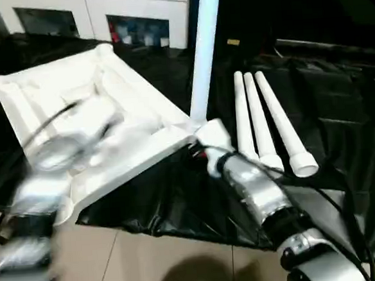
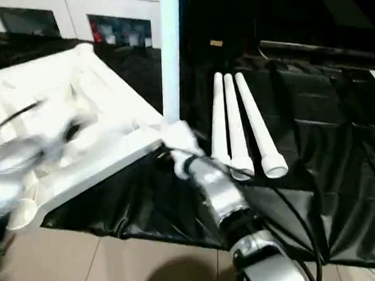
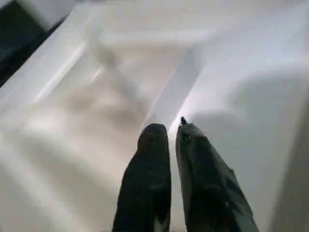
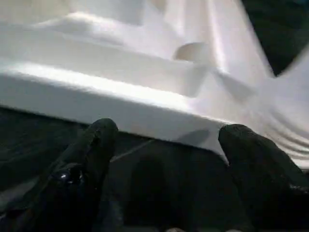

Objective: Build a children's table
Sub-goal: Rotate table base

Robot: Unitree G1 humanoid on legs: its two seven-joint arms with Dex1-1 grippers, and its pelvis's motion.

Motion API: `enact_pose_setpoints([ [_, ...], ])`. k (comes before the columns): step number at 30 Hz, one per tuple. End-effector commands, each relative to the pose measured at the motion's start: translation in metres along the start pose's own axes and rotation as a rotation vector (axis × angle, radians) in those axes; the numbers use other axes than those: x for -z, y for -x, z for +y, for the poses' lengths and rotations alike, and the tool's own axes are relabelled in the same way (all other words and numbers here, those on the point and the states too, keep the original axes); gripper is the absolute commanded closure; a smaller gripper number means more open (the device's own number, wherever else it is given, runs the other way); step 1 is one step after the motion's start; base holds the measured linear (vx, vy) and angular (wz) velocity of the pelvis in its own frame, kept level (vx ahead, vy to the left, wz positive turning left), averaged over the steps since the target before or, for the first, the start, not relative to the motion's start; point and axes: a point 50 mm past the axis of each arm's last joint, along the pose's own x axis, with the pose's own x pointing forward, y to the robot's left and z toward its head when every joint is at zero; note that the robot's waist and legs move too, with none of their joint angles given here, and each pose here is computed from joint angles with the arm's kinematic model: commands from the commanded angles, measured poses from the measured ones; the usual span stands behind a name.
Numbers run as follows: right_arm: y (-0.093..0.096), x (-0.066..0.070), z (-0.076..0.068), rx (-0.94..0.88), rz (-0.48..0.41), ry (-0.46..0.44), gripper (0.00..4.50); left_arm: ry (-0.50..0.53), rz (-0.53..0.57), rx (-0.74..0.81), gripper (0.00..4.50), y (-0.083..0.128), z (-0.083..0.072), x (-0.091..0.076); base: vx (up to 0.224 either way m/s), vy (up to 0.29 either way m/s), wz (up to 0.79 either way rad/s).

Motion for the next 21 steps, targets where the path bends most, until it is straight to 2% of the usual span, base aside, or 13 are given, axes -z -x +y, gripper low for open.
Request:
enact_pose_setpoints([
  [1, 0.003, 0.002, 0.001, 0.013, 0.029, 0.018, 0.68, -0.047, 0.073, -0.100, 4.41, 0.011, 0.010, 0.004, 0.000, 0.000, 0.00],
  [3, 0.004, 0.002, 0.000, 0.027, 0.034, 0.015, 0.96, -0.060, 0.105, -0.141, 4.47, 0.016, 0.013, 0.008, 0.000, 0.000, 0.00],
  [11, 0.013, 0.002, -0.002, 0.055, 0.070, 0.018, 1.54, -0.070, 0.216, -0.223, 4.50, 0.032, 0.023, 0.021, 0.000, 0.000, 0.00],
  [13, 0.014, 0.003, -0.001, 0.052, 0.090, 0.023, 1.80, -0.062, 0.243, -0.185, 4.50, 0.033, 0.020, 0.027, 0.000, 0.000, 0.00],
  [17, 0.014, 0.004, -0.003, 0.073, 0.118, 0.034, 1.99, -0.037, 0.269, -0.124, 4.50, 0.033, 0.014, 0.033, 0.000, 0.000, 0.00],
  [18, 0.013, 0.005, -0.005, 0.084, 0.130, 0.032, 2.22, -0.048, 0.281, -0.087, 4.50, 0.033, 0.010, 0.035, 0.000, 0.000, 0.00],
  [21, 0.011, 0.009, -0.005, 0.075, 0.145, 0.012, 2.44, -0.043, 0.292, -0.021, 4.50, 0.031, 0.005, 0.038, 0.000, 0.000, 0.00],
])
